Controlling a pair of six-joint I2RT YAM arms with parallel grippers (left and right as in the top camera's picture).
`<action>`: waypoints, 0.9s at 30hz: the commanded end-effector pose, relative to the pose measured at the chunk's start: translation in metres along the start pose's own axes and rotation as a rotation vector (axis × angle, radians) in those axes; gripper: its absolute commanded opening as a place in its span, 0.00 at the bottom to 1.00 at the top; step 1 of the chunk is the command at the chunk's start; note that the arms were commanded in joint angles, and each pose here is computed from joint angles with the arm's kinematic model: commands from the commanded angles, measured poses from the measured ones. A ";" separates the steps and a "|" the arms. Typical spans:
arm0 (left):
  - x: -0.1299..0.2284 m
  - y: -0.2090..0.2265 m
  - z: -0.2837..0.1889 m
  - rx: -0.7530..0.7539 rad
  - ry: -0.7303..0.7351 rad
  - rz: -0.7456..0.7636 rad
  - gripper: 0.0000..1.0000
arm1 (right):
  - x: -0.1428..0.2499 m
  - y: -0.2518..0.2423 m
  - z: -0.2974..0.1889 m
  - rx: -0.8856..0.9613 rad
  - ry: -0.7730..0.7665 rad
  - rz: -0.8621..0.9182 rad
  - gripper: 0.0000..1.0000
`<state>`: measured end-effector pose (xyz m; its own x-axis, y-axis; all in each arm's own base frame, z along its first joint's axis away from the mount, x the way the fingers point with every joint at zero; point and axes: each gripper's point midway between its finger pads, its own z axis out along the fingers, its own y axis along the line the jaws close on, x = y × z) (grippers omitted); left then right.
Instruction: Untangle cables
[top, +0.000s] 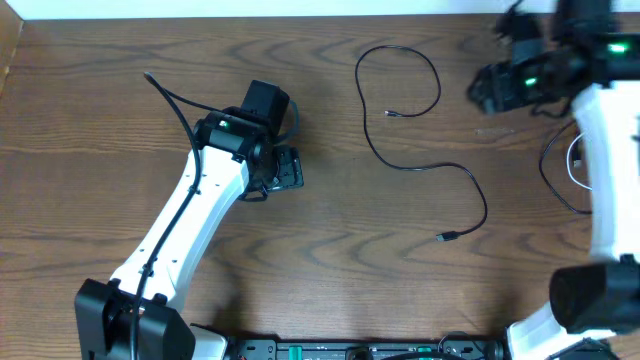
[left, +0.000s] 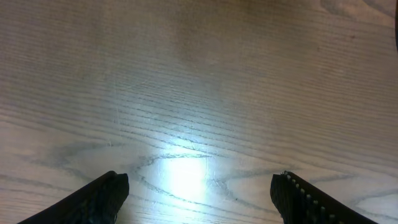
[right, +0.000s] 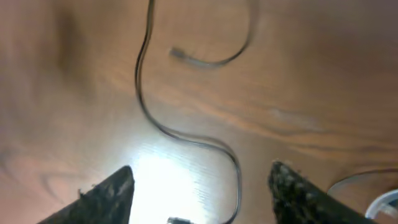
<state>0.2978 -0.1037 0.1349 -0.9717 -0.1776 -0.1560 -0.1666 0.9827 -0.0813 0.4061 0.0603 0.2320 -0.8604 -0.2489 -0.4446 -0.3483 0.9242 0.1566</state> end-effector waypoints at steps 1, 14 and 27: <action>0.001 0.003 0.002 -0.015 0.008 -0.007 0.79 | 0.028 0.013 0.046 -0.041 0.146 -0.193 0.70; 0.001 0.003 0.002 -0.015 0.008 -0.007 0.79 | 0.127 -0.020 0.173 -0.038 0.560 -0.213 0.77; 0.001 0.003 0.002 -0.015 0.008 -0.006 0.79 | 0.156 -0.021 0.194 -0.039 0.604 -0.159 0.67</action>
<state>0.2974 -0.1036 0.1348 -0.9719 -0.1775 -0.1544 -0.1667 0.9827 -0.0804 0.3694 0.0577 0.0033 -0.8498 -0.5236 0.0613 -0.5115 0.8471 0.1441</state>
